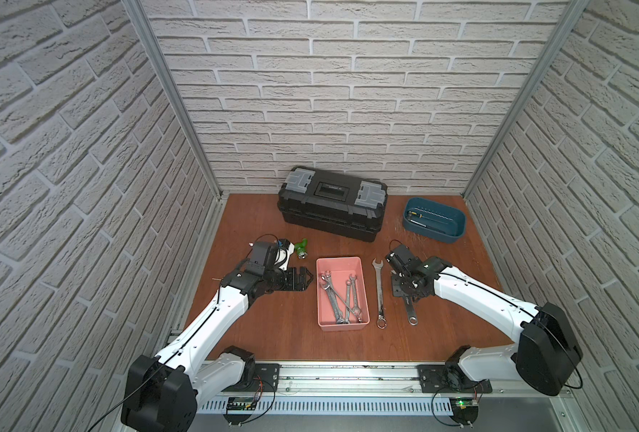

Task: Take out the wrench from the storage box
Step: Place the wrench at the center of the board.

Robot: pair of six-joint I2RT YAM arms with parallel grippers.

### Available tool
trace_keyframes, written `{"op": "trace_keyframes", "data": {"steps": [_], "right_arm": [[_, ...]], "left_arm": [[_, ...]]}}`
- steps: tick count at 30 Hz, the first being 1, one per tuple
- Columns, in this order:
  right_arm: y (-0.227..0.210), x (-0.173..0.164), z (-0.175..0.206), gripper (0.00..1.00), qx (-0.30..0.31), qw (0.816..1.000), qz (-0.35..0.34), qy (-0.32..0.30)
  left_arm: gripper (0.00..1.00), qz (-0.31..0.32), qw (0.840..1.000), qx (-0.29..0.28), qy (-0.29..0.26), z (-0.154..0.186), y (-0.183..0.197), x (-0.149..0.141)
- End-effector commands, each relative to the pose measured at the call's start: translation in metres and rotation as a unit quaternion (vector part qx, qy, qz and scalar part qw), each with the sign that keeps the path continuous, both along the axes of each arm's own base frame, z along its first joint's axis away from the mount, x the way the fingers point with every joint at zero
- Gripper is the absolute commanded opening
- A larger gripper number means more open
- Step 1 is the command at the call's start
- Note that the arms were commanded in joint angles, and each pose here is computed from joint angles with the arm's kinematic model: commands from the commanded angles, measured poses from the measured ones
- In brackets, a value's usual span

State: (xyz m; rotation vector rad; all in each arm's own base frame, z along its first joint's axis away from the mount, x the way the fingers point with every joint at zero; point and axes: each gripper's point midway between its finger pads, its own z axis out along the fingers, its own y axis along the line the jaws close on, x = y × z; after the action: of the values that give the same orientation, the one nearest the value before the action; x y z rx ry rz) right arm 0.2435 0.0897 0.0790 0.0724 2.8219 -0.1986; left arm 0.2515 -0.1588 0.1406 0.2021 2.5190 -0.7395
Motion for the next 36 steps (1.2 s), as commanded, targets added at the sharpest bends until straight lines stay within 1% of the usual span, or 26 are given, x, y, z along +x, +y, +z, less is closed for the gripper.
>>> {"op": "trace_keyframes", "data": {"steps": [1, 6, 12, 18, 23, 30, 36], "right_arm": [[0.005, 0.025, 0.005, 0.05, 0.019, 0.999, 0.003, -0.050], [-0.001, 0.032, -0.016, 0.06, 0.021, 0.999, -0.006, -0.035], [0.002, 0.044, -0.033, 0.07, 0.021, 0.999, -0.001, -0.026], [0.002, 0.043, -0.049, 0.10, 0.019, 1.000, -0.003, -0.007], [-0.002, 0.036, -0.060, 0.13, 0.023, 1.000, -0.008, 0.007], [-0.004, 0.029, -0.071, 0.20, 0.035, 0.999, -0.015, 0.025], [-0.007, 0.027, -0.072, 0.27, 0.034, 0.999, -0.017, 0.030]], "left_arm": [[0.98, -0.006, 1.000, -0.011, -0.023, 0.016, -0.005, 0.008], [0.98, -0.006, 1.000, -0.011, -0.024, 0.018, -0.005, 0.009], [0.98, -0.008, 0.999, -0.015, -0.028, 0.021, -0.008, 0.011], [0.98, -0.013, 0.999, -0.017, -0.030, 0.024, -0.013, 0.013], [0.98, -0.016, 0.999, -0.016, -0.027, 0.021, -0.015, 0.013], [0.98, -0.018, 0.999, -0.015, -0.023, 0.018, -0.016, 0.013], [0.98, -0.018, 1.000, -0.012, -0.021, 0.016, -0.016, 0.013]]}}
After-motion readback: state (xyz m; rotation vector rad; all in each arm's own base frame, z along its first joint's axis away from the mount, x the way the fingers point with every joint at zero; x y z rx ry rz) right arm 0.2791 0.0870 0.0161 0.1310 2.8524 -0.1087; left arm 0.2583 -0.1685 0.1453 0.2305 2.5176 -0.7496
